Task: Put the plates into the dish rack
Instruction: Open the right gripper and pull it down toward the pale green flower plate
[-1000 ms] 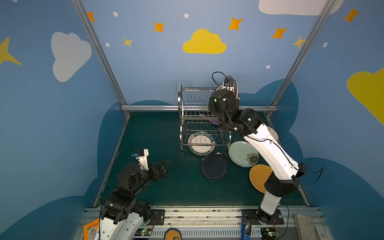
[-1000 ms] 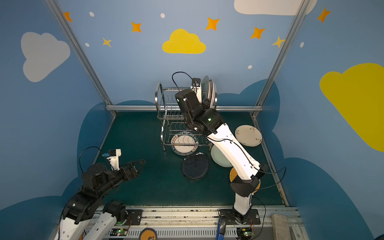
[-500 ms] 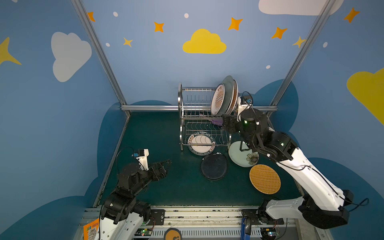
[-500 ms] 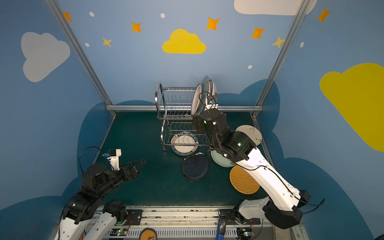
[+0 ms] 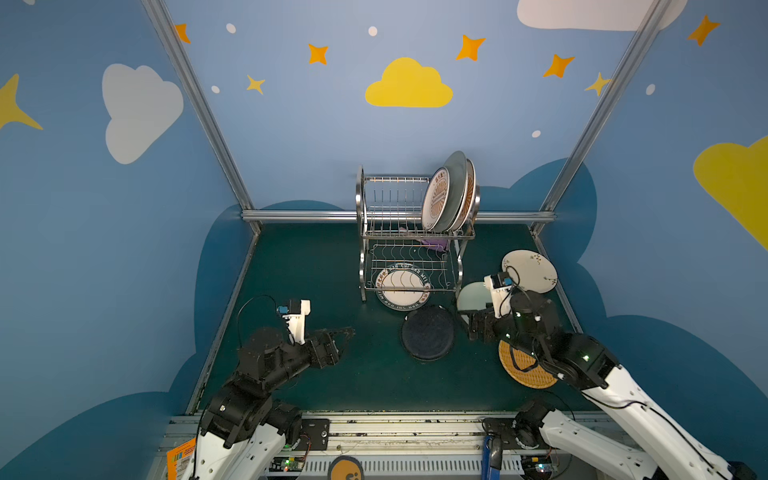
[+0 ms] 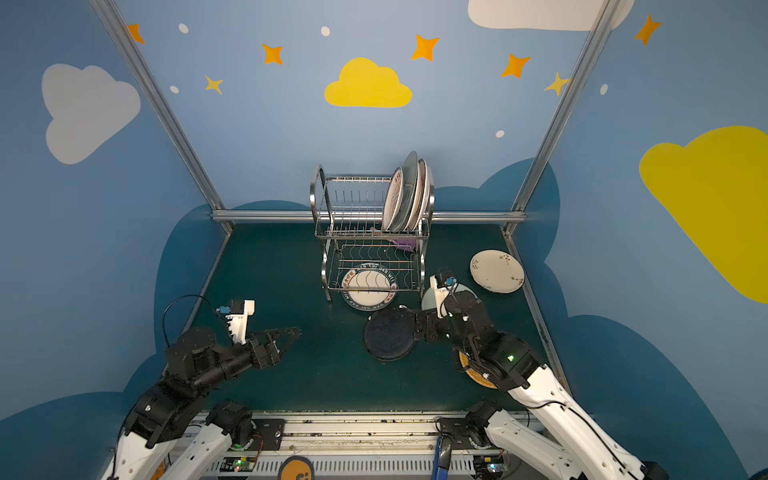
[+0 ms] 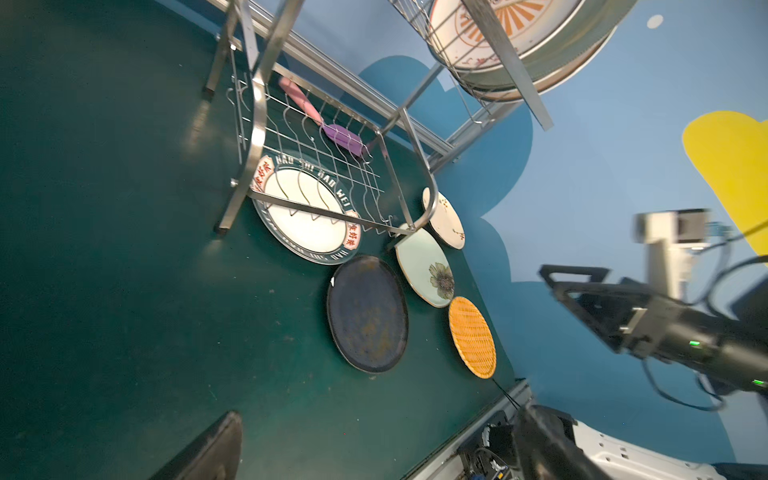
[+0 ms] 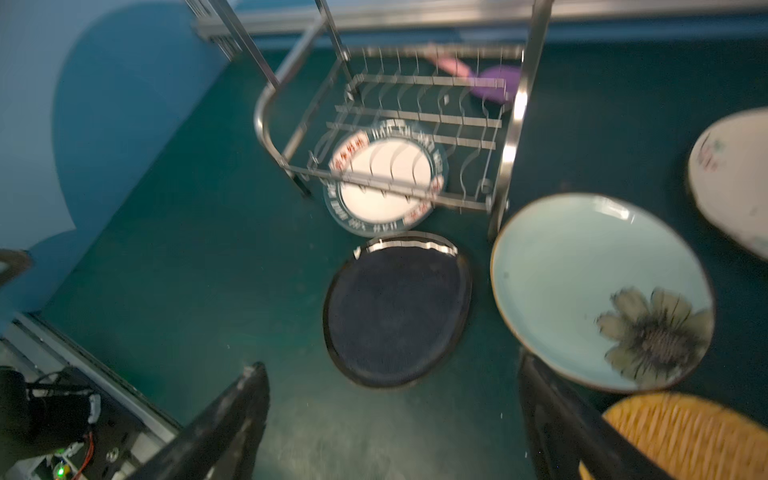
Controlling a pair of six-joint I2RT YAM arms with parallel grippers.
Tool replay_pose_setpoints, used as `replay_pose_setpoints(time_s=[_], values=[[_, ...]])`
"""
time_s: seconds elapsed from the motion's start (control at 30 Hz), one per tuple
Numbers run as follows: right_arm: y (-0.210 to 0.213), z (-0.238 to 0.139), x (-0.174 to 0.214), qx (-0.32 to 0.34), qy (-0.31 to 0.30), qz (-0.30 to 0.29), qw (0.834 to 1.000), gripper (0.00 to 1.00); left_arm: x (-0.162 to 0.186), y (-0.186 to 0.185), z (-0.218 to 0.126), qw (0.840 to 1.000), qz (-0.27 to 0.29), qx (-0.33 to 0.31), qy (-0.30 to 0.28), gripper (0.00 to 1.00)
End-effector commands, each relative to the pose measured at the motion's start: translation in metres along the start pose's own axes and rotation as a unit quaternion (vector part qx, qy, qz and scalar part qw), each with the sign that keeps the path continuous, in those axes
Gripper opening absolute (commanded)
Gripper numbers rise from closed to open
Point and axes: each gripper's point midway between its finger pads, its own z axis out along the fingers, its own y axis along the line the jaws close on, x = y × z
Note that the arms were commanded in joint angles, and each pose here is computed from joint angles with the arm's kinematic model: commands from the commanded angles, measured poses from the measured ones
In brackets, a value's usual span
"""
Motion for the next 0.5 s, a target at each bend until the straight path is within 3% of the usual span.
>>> replay_pose_setpoints(time_s=[0.0,0.27,0.47], values=[[0.002,0.023,0.041,-0.051,0.062,0.072,0.994,0.90,0.006,-0.008,0.006,1.000,0.003,0.023,0.021,1.00],[-0.034,0.074,0.074,-0.063,0.083,0.168,0.980,0.85,0.011,-0.011,0.010,0.999,0.002,0.034,0.039,1.00],[-0.049,0.099,0.079,-0.070,0.077,0.191,0.976,0.86,0.012,-0.013,0.012,0.998,0.003,0.039,0.045,1.00]])
